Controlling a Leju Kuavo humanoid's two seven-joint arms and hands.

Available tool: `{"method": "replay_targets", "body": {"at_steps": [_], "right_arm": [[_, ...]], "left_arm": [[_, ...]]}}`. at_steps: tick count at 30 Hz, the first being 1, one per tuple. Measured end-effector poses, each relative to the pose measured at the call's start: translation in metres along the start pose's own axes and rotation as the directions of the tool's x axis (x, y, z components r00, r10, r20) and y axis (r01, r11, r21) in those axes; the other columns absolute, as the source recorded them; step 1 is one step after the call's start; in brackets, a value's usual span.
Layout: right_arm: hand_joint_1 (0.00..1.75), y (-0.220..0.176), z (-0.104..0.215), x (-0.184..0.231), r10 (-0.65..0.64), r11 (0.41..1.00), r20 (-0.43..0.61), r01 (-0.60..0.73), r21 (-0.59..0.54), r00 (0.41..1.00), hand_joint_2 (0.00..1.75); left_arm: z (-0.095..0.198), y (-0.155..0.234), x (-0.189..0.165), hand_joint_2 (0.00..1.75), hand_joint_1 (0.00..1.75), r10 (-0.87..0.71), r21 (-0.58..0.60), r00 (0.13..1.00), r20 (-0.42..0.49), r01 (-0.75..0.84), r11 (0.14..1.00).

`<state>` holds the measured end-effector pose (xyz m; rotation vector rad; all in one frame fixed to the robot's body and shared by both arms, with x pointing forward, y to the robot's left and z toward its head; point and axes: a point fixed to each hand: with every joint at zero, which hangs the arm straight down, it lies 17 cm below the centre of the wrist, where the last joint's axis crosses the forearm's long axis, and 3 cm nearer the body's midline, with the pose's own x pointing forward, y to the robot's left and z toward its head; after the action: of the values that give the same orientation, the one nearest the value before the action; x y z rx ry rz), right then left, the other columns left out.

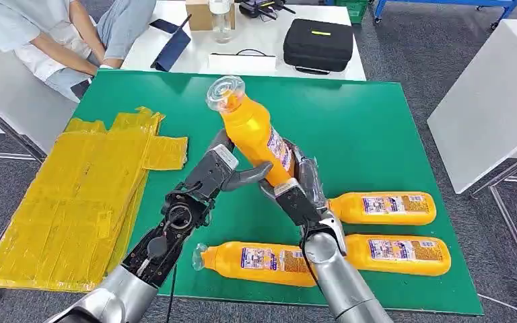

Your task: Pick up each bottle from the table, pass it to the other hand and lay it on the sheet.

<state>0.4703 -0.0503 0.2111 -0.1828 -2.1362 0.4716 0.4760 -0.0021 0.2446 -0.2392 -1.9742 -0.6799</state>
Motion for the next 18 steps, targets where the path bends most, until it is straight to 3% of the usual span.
{"method": "replay_targets", "body": {"at_steps": [7,8,9,11,18], "right_arm": [[1.75,0.005,0.002,-0.004,0.033,0.999,-0.018,-0.032,0.023,0.999,1.75],[1.75,0.006,0.003,-0.004,0.037,0.999,-0.02,-0.037,0.029,0.999,1.75],[1.75,0.008,0.003,-0.004,0.043,0.998,-0.022,-0.042,0.037,0.999,1.75],[1.75,0.011,0.004,-0.004,0.051,0.997,-0.022,-0.05,0.052,0.998,1.75],[1.75,0.019,0.005,-0.002,0.062,0.994,-0.019,-0.061,0.087,0.998,1.75]], "left_arm": [[0.001,-0.004,0.002,1.75,0.0,0.04,-0.017,0.999,0.009,-0.04,0.999],[0.001,-0.004,0.004,1.75,0.26,0.055,-0.015,0.998,0.015,-0.055,0.998],[0.001,-0.003,0.006,1.75,1.45,0.072,-0.012,0.997,0.021,-0.072,0.997],[0.001,0.0,0.01,1.75,1.75,0.107,0.003,0.994,0.032,-0.107,0.994],[0.005,0.016,0.016,1.75,1.75,0.226,0.072,0.972,0.061,-0.23,0.971]]}}
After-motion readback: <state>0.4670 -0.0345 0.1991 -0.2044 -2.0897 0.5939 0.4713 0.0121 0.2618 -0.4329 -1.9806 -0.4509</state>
